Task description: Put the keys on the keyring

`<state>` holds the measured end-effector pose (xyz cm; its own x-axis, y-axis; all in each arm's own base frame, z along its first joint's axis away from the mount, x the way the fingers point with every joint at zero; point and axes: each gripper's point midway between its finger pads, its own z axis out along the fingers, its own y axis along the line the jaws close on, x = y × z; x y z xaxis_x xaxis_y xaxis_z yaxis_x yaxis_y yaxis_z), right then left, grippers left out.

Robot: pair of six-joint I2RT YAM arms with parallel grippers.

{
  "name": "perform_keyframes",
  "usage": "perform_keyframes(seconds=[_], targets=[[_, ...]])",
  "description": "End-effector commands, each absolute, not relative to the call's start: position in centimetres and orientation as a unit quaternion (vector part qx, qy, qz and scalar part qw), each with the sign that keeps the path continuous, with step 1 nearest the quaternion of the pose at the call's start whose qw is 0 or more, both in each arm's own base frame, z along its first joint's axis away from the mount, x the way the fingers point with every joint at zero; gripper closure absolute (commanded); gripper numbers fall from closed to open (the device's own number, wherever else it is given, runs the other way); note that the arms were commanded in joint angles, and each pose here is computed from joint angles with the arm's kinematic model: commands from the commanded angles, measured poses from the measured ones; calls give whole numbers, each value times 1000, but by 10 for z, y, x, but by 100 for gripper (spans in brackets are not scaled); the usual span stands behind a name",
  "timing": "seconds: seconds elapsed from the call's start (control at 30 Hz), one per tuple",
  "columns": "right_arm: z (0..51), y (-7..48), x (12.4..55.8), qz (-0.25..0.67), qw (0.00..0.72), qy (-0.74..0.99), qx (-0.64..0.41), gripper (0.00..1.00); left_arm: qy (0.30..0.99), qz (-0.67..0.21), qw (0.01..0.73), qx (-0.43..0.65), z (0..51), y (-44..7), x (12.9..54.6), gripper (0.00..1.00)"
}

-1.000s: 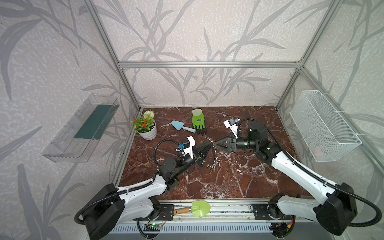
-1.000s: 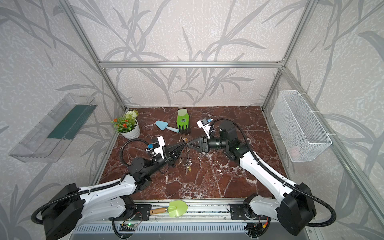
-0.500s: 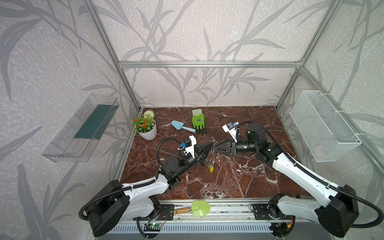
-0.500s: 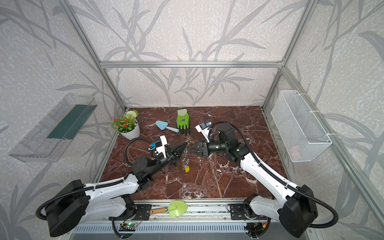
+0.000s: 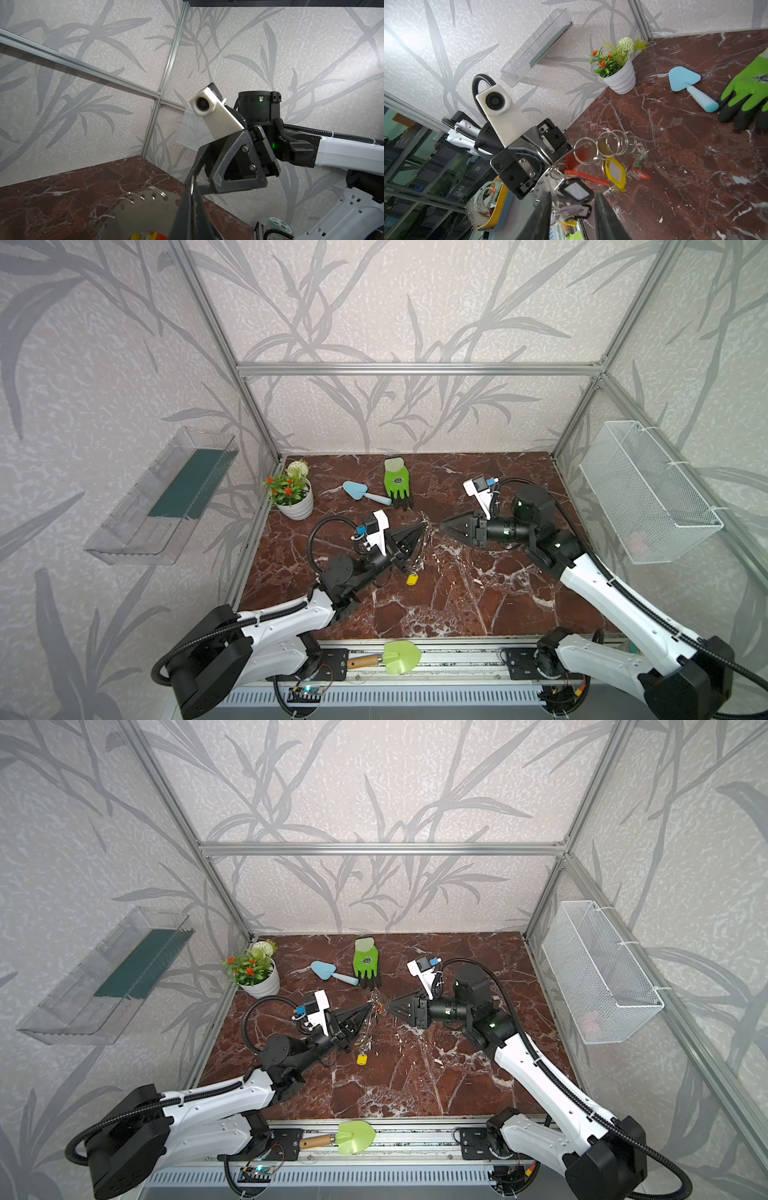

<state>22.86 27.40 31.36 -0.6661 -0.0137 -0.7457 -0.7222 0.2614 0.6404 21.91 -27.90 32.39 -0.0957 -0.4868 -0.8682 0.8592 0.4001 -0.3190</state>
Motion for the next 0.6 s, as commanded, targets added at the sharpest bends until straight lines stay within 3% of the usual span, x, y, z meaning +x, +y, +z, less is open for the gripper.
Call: perform_keyframes(seconds=[0.0,0.27,0.57], targets=[[327,282,228,576,322,703,-266,67,490,-545,657,177,348,-275,207,100],[323,293,225,592,305,693,-275,84,488,-545,658,176,350,-274,206,100],[317,294,224,593,303,695,-271,88,490,-542,661,172,350,-274,209,100]])
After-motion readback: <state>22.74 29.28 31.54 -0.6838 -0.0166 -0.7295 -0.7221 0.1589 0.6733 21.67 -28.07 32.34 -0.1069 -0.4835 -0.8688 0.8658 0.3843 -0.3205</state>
